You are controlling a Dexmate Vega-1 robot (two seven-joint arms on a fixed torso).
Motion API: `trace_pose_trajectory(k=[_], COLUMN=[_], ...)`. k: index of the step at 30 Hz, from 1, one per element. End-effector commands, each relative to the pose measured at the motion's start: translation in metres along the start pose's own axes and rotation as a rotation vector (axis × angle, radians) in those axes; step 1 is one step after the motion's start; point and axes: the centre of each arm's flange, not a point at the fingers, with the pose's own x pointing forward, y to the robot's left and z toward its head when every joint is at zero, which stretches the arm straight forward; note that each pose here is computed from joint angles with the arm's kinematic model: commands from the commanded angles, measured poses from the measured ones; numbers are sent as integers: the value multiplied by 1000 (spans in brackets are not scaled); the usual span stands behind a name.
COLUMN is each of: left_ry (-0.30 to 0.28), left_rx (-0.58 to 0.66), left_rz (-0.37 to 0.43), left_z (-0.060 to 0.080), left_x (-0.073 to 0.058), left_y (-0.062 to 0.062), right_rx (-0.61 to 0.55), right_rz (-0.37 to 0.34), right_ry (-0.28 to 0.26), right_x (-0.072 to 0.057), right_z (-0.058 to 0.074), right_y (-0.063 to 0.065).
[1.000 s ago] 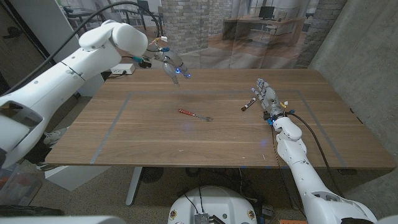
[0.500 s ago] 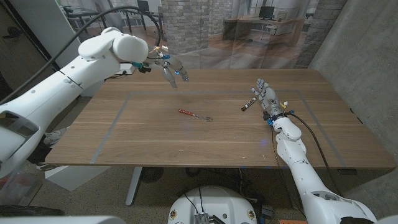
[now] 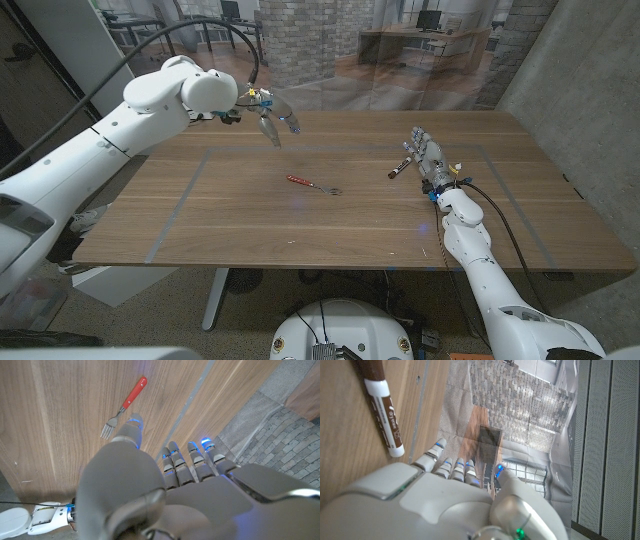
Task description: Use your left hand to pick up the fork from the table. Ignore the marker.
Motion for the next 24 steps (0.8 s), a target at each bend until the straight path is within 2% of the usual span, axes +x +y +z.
trace_pose_trajectory(k=[1,24], left_ry=[43,43], left_rx=[80,10], left_rz=[45,86], left_z=[6,12], left_x=[-1,8], left_y=[-13,-42], right_rx=[0,-3], right_rz=[0,1], right_ry=[2,3], right_x=[-2,-4], right_z=[-1,0], right_y=[1,1])
